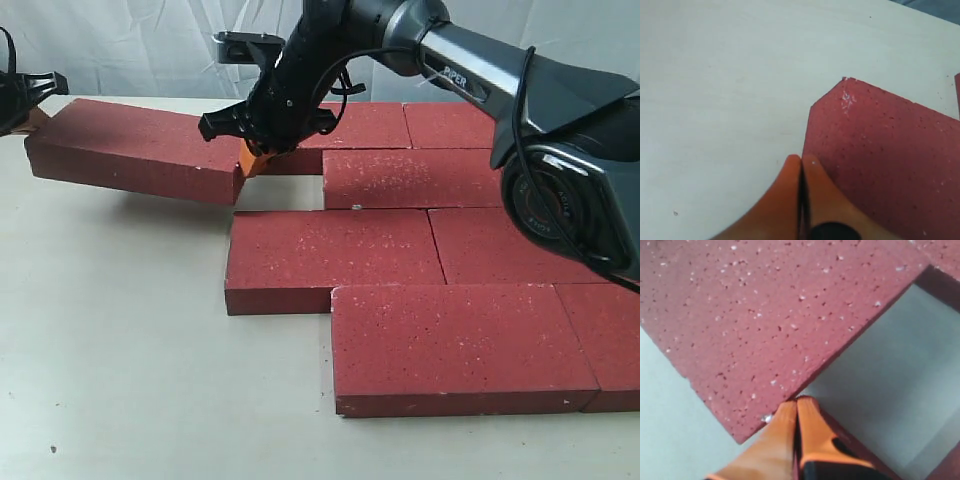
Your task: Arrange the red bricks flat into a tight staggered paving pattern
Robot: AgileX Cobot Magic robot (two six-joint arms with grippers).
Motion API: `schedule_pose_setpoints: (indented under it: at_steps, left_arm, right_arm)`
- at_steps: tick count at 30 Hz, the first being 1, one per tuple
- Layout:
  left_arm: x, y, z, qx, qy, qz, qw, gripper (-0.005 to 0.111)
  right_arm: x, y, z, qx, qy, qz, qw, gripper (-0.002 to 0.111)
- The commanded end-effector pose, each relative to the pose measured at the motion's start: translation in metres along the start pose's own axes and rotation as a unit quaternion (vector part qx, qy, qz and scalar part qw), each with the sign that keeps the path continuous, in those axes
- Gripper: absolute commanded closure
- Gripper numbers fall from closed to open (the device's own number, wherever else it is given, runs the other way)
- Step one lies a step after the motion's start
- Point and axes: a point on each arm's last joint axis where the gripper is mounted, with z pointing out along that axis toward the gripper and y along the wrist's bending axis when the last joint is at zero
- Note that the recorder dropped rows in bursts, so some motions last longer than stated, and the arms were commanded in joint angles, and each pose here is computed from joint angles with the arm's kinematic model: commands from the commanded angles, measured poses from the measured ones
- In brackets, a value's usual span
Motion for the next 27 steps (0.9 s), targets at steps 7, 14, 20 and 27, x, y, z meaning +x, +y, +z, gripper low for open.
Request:
schedule_pose_setpoints:
  at_steps: [7,14,20,27]
  left_arm:
    - [0.015,0.007,0.027,0.006,0.037,-0.027,0.999,0.107]
    - [0.018,0.009,0.031,0.003,0.045,-0.025,0.999,0.107]
    - [0.026,0.012,0.040,0.006,0.071,-0.036,0.997,0.107]
    - [0.031,0.021,0.040,-0.001,0.093,-0.040,0.995,0.107]
  right_arm:
    - [-0.010,0.001,0.013,-0.012,-0.063,0.016,0.998,0.109]
    - [-0.004,-0.011,0.032,0.004,-0.044,0.034,0.998,0.109]
    - [-0.001,-0.012,0.036,0.006,-0.031,0.037,0.999,0.109]
    - [0.001,-0.012,0.036,0.004,-0.020,0.039,0.999,0.109]
